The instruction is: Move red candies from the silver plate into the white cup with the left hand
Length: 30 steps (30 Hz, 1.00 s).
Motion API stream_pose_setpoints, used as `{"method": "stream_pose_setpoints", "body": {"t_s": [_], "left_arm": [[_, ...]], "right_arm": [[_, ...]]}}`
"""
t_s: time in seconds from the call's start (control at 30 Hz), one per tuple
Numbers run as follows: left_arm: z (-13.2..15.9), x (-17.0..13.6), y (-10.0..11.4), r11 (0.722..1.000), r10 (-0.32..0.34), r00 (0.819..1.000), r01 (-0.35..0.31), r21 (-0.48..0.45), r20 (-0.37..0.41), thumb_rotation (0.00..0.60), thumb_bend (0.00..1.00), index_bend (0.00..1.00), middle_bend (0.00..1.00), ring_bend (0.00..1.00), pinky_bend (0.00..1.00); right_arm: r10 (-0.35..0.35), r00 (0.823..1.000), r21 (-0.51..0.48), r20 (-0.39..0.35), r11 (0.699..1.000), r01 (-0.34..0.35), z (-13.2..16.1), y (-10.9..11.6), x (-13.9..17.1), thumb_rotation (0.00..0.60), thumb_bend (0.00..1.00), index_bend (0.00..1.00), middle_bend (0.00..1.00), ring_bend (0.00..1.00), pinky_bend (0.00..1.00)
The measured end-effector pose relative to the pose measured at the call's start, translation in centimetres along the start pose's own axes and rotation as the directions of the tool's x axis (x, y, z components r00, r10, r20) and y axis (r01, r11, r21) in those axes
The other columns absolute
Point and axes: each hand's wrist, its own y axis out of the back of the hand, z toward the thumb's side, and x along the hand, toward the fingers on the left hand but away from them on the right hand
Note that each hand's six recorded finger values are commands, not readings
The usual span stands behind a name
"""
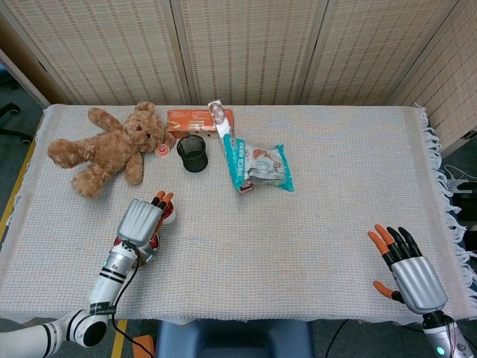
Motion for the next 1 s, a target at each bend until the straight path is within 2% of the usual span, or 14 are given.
{"method": "stream_pose_setpoints", "body": {"t_s": [0.13,0.37,0.47,0.6,1.0], "left_arm": [[-1.7,-3.3,-0.3,0.999,-0.011,1.000,0.010,-0.051,-0.010,0.600,0.41,0.16,0.23,0.77,1.00],[-5.6,-11.0,-3.5,0.991,-0.107,0.992,0.101,-0.089,-0.072,0.600,0.41,0.15,0.25,0.77,1.00],[-6.8,-12.8,-4.8,0.988,-0.143,0.985,0.135,-0.079,-0.097,0.600,0.41,0.13,0.24,0.77,1.00],[-7.3,-14.1,-6.4,0.981,-0.188,0.977,0.180,-0.078,-0.105,0.600,0.40,0.11,0.24,0.77,1.00],[-7.4,-15.2,-9.7,0.968,-0.252,0.959,0.247,-0.056,-0.127,0.600,0.41,0.09,0.21,0.77,1.00]], "right_arm": [[0.002,1.000,-0.001,-0.004,1.000,-0.002,0.1,0.0,0.0,0.600,0.07,0.00,0.00,0.00,0.00],[0.009,1.000,0.004,-0.026,1.000,-0.009,0.7,-0.3,0.1,0.600,0.07,0.00,0.00,0.00,0.00],[0.013,0.999,0.006,-0.033,1.000,-0.013,0.9,-0.4,0.1,0.600,0.07,0.00,0.00,0.00,0.00],[0.016,0.999,0.006,-0.038,1.000,-0.015,1.0,-0.5,0.1,0.600,0.07,0.00,0.00,0.00,0.00],[0.011,0.999,0.005,-0.037,1.000,-0.011,0.9,-0.3,0.3,0.600,0.07,0.00,0.00,0.00,0.00]]}}
